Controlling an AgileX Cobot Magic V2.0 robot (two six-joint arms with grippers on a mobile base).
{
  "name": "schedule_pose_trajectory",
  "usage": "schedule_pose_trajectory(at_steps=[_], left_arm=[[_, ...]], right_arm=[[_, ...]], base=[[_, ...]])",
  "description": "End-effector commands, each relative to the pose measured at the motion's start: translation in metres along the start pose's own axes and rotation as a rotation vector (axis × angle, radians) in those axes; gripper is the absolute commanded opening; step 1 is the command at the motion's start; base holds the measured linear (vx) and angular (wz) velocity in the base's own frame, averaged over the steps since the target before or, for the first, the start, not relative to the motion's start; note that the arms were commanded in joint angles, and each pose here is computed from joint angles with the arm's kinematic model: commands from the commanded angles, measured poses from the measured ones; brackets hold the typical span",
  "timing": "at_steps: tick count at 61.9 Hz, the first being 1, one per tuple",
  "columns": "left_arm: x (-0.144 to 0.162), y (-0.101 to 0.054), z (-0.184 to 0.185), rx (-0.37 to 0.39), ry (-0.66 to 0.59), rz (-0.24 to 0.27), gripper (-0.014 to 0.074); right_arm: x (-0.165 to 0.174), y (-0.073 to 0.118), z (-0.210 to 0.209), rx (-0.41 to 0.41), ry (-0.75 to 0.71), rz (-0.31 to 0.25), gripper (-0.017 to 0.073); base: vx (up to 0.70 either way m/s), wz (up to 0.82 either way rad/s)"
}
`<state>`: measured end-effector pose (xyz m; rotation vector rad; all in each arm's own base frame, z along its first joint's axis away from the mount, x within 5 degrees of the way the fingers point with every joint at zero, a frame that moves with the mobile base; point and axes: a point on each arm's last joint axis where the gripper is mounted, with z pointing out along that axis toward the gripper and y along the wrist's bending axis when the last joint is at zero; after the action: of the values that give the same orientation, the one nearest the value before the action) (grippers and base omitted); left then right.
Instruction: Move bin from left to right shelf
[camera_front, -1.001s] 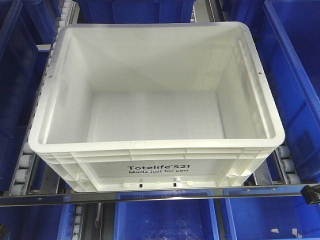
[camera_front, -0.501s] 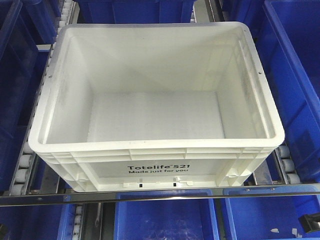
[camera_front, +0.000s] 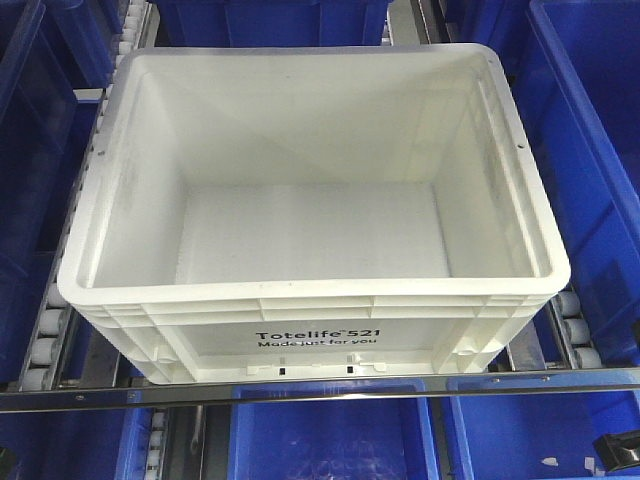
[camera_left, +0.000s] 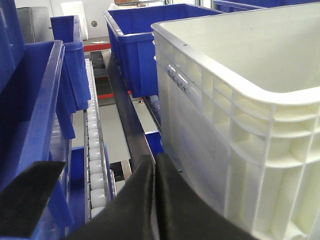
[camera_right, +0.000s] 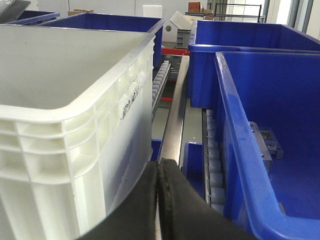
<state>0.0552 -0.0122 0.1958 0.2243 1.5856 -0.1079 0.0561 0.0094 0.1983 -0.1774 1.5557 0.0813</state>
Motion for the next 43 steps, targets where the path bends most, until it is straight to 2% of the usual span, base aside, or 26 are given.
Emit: schedule_pose_trajectory(at_steps=[1,43], left_arm=[[-0.0133,0.0015,-0.0023,-0.012,-0.104,-0.007,-0.0007],[-0.0133,0.0015,-0.0023,-0.012,-0.104,-0.007,-0.0007]], right_arm=[[-0.0013,-0.0006,-0.0004,0.012,-0.065,-0.01,-0.0007],[-0.0013,-0.0006,-0.0004,0.012,-0.065,-0.01,-0.0007]], base=[[0.0,0.0],[0.0,0.0]])
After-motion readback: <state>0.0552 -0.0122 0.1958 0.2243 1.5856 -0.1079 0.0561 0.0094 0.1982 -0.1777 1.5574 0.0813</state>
